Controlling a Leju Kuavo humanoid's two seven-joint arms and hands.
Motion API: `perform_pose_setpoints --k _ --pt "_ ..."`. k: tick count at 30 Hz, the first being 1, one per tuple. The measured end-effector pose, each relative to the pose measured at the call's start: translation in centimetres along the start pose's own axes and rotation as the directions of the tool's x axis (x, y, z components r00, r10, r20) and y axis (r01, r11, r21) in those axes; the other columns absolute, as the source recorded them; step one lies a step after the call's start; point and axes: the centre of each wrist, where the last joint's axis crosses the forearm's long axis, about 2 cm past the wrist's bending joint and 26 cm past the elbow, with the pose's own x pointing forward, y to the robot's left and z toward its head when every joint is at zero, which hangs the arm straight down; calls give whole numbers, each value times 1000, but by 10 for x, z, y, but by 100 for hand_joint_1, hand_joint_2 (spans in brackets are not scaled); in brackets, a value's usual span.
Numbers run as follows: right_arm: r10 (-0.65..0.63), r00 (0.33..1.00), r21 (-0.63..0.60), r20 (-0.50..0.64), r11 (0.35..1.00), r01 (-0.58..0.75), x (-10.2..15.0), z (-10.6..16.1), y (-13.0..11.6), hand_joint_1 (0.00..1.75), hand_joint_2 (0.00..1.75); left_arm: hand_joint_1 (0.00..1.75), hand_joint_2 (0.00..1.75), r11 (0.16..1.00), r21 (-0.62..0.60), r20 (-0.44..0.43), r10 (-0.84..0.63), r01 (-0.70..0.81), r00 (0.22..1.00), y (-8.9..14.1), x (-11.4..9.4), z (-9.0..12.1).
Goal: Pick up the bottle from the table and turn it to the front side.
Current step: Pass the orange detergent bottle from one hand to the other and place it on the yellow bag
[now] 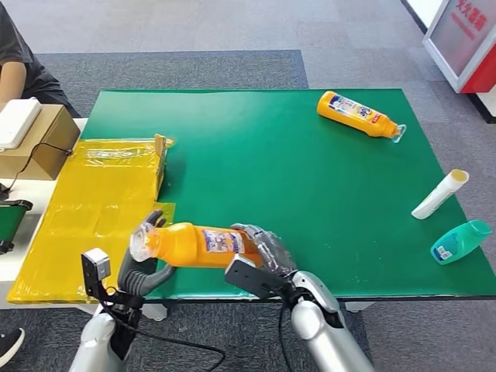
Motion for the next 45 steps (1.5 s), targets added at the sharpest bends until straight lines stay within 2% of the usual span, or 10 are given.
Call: perform_pose_setpoints --k 5,9,21,29,36,41,44,45 --pt "0 1000 52 24 999 -1 7 -5 22 175 175 0 175 998 -58 10 -3 3 1000 -8 9 -17" --pt "1 999 89 41 996 -5 8 -7 35 175 175 0 175 993 -119 19 -20 22 1000 -10 10 -21" --pt "6 999 125 39 992 -11 6 -12 41 175 175 0 175 983 -174 10 -61 62 998 0 10 -20" --pt "23 999 129 40 991 -28 5 -30 34 175 175 0 175 926 -368 -11 -94 84 995 -8 1 -16" --pt "28 999 149 38 988 -33 4 -43 30 175 175 0 175 862 -495 -3 -126 108 992 15 4 -10" --pt "41 998 173 39 984 -47 5 -48 33 175 175 0 175 851 -506 9 -162 144 987 27 6 -9" --pt "51 998 181 34 982 -56 4 -48 36 175 175 7 175 857 -488 8 -185 165 983 27 5 -8" --pt "54 998 180 32 982 -59 4 -48 36 172 175 47 175 861 -477 9 -196 176 981 27 4 -8"
